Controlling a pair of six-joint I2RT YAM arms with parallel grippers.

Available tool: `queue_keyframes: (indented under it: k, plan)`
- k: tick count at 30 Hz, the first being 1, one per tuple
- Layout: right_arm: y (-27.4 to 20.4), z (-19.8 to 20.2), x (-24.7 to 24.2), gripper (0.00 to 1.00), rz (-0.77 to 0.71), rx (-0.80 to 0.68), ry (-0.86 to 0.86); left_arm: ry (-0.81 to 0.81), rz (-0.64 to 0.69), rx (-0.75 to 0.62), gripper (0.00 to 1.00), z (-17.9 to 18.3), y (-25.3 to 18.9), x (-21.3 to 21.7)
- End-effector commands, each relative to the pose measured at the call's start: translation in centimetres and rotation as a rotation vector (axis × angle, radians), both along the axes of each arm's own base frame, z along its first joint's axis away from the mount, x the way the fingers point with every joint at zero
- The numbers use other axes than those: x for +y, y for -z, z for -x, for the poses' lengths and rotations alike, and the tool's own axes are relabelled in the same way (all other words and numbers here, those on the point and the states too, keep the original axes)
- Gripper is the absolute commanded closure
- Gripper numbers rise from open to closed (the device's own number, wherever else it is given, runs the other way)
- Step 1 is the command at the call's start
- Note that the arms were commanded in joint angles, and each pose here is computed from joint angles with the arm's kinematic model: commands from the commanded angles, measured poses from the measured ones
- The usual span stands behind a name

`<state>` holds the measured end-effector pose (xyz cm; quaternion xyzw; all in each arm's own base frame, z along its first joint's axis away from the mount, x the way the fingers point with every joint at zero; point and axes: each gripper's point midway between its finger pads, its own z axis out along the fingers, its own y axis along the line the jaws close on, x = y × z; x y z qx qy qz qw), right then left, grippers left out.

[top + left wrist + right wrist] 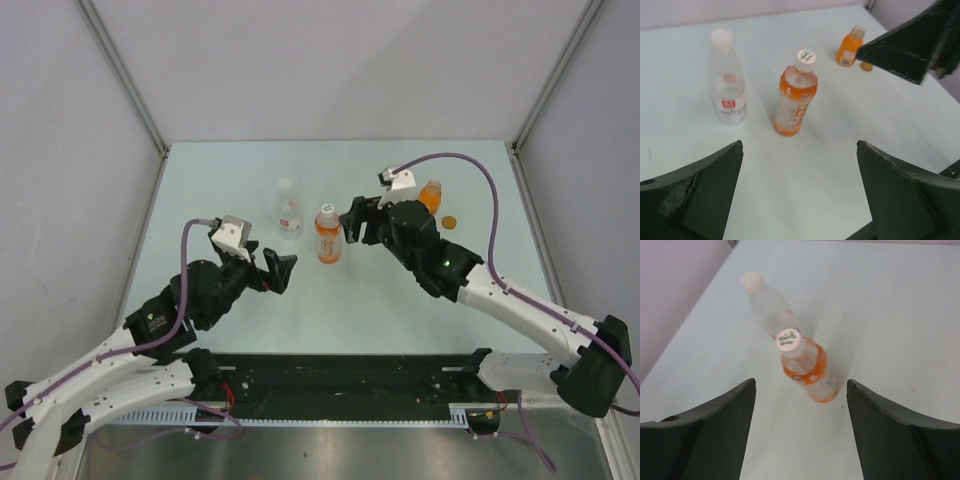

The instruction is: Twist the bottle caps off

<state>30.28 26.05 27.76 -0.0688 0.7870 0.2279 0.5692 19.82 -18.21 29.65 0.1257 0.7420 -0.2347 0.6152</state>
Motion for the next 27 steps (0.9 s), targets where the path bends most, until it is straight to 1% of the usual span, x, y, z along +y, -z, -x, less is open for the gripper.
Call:
queue_keyframes:
  k: [1, 2, 5, 11, 20, 27]
  plan:
    - [-3.4, 1.5, 4.1, 0.22, -0.085, -0.119, -0.121, -0.128, 0.051, 0.117, 0.00, -0.7, 1.9, 2.3]
    - [-3.3, 1.5, 4.5, 0.21, -0.077, -0.123, -0.123, -0.124, 0.096, 0.123, 0.00, -0.6, 1.7, 2.6]
    - [-1.9, 0.5, 5.4, 0.21, -0.036, -0.107, -0.114, -0.113, 0.115, 0.132, 0.00, -0.4, 2.4, 2.9]
    - [-0.3, -0.9, 6.8, 0.21, -0.011, -0.107, -0.104, -0.096, 0.097, 0.131, 0.00, 0.2, 2.8, 3.4]
    - [0.6, -3.2, 7.2, 0.21, 0.006, -0.137, -0.034, -0.081, 0.080, 0.120, 0.00, 0.5, 3.0, 3.5]
    - [1.9, -4.9, 7.5, 0.23, 0.020, -0.126, -0.004, -0.073, 0.073, 0.114, 0.00, 0.7, 3.1, 3.6]
